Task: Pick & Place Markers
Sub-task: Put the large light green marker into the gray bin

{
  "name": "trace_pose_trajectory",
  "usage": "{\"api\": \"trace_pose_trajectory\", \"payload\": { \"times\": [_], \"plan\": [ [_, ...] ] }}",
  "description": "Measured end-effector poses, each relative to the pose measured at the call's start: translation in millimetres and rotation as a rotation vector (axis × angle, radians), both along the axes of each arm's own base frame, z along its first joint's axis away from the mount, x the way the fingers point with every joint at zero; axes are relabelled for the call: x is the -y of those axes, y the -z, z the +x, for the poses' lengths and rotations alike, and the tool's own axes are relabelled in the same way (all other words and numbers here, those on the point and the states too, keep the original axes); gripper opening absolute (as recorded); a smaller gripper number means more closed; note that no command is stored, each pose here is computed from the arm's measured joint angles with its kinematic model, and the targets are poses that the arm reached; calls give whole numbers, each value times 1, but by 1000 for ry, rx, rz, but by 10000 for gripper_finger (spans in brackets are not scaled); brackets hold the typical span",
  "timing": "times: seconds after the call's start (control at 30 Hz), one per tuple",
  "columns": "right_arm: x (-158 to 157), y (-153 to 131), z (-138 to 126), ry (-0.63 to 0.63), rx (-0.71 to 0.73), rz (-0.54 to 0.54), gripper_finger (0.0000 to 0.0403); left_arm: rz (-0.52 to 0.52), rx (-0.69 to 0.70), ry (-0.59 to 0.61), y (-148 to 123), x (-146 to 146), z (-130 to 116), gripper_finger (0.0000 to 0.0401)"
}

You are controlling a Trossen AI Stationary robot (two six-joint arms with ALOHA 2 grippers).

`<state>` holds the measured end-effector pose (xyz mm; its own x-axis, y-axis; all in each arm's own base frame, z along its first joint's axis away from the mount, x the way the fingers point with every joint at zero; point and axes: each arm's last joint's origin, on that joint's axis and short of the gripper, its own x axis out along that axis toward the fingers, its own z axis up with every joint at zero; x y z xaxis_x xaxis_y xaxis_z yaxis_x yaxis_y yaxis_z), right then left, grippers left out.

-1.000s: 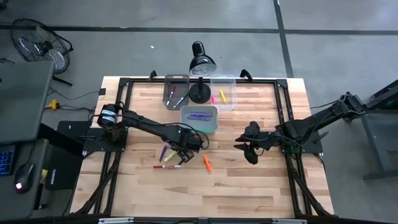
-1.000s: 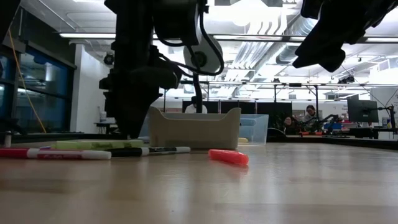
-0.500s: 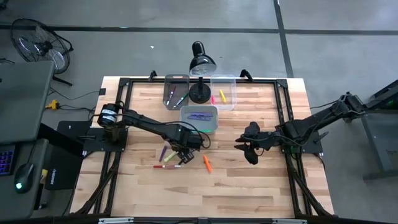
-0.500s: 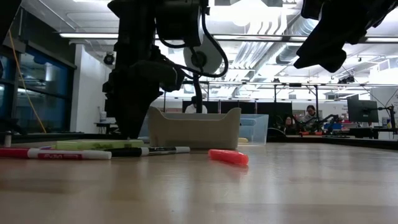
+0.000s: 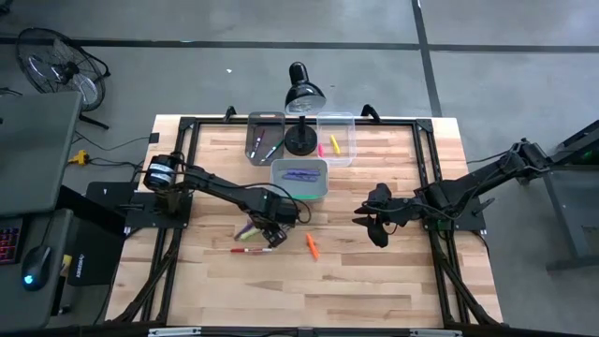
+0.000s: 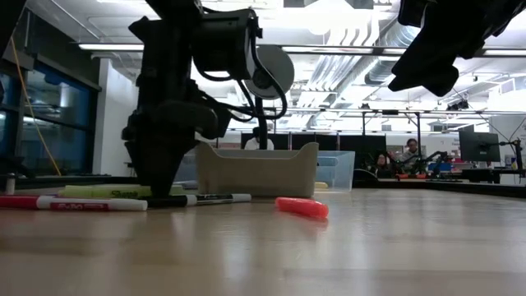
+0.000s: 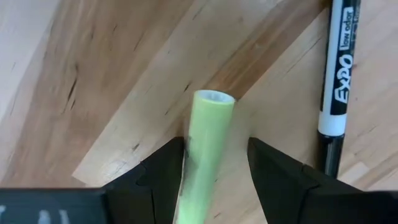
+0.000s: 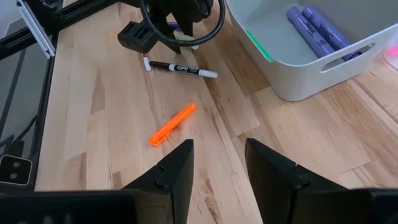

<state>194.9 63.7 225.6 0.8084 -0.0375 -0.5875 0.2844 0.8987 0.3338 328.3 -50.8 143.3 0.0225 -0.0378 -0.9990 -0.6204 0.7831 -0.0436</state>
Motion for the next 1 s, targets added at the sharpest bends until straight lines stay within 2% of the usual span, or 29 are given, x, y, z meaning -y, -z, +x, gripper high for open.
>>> {"api": "trace_pose_trajectory", "payload": {
  "times": [0.3,0.7,0.9,1.0],
  "plan": [
    [0,0,0,7,0,-1,133,-24,3,86,2,1,0,171],
    [0,0,0,23,2,5,133,-51,-2,92,1,1,1,62],
    [0,0,0,21,1,7,133,-37,21,129,-13,3,12,64],
    [0,0,0,20,0,6,133,-8,72,157,-29,4,22,68]
  ]
}}
